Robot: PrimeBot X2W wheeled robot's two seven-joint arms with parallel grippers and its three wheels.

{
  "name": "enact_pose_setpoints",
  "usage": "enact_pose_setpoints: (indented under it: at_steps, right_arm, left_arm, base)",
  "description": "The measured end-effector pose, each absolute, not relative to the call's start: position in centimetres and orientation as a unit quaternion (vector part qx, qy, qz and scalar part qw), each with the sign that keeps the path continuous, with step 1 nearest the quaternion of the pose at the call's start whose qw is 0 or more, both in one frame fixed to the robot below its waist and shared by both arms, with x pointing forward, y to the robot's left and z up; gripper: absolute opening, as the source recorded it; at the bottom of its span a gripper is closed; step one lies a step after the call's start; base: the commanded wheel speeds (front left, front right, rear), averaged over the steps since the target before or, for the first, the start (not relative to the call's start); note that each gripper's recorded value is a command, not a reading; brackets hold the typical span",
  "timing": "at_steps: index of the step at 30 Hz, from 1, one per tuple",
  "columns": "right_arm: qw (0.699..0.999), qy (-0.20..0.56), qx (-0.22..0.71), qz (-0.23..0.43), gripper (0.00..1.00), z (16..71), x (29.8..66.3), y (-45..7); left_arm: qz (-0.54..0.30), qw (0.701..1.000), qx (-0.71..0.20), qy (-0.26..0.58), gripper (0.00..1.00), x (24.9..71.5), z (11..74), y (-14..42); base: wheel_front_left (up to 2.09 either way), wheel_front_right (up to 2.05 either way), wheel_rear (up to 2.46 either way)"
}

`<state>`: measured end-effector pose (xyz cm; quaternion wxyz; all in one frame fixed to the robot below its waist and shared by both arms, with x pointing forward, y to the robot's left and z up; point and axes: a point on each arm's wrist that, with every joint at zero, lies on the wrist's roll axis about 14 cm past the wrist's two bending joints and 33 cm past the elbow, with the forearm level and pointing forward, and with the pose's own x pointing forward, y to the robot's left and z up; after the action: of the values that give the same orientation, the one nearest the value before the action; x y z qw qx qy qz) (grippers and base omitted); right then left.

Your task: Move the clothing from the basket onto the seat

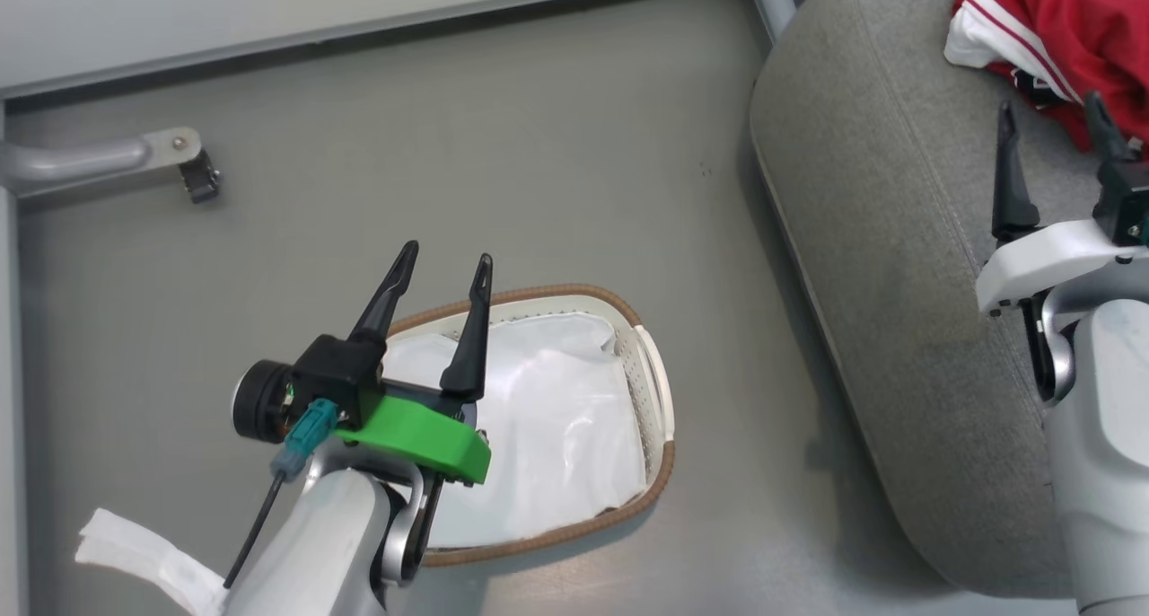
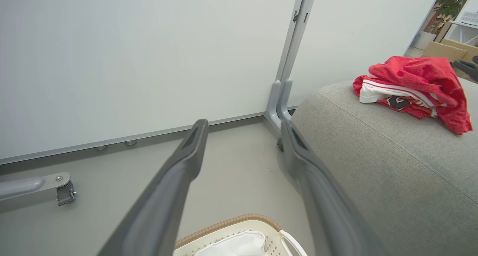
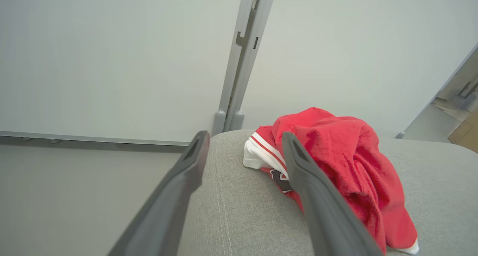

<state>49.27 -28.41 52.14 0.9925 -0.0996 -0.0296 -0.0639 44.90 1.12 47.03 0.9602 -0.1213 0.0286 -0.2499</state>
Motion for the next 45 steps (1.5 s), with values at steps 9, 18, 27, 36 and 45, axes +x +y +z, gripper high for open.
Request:
enact_pose_setpoints:
  at_steps: [9, 18, 27, 36, 45]
  right_arm:
    - [0.998, -0.046, -0.053, -0.004, 1.0, 52.7, 48.0, -22.4]
    - [0.998, -0.033, 0.001, 0.052, 1.0, 51.0, 44.8, -16.6]
    - [0.995, -0.013, 0.056, 0.085, 1.0, 49.5, 41.3, -13.8]
    - [0.991, 0.002, 0.079, 0.106, 1.0, 48.5, 38.9, -12.3]
    - [0.991, -0.004, 0.08, 0.106, 1.0, 48.9, 38.5, -12.4]
  left_arm:
    - [-0.127, 0.984, -0.118, 0.027, 1.0, 42.4, 47.3, 8.9]
    - [0.0, 0.99, -0.134, 0.033, 1.0, 37.3, 46.4, 16.8]
    - [0.037, 0.99, -0.135, 0.03, 1.0, 33.9, 46.0, 19.1]
    - [0.029, 0.99, -0.133, 0.03, 1.0, 33.2, 45.9, 18.6]
    - [0.017, 0.991, -0.133, 0.031, 1.0, 33.3, 45.8, 18.0]
  base:
    - [0.0, 0.0, 0.0]
    - [0.0, 0.0, 0.0]
    - [0.0, 0.0, 0.0]
    - [0.0, 0.0, 0.0]
    - [0.0, 0.0, 0.0]
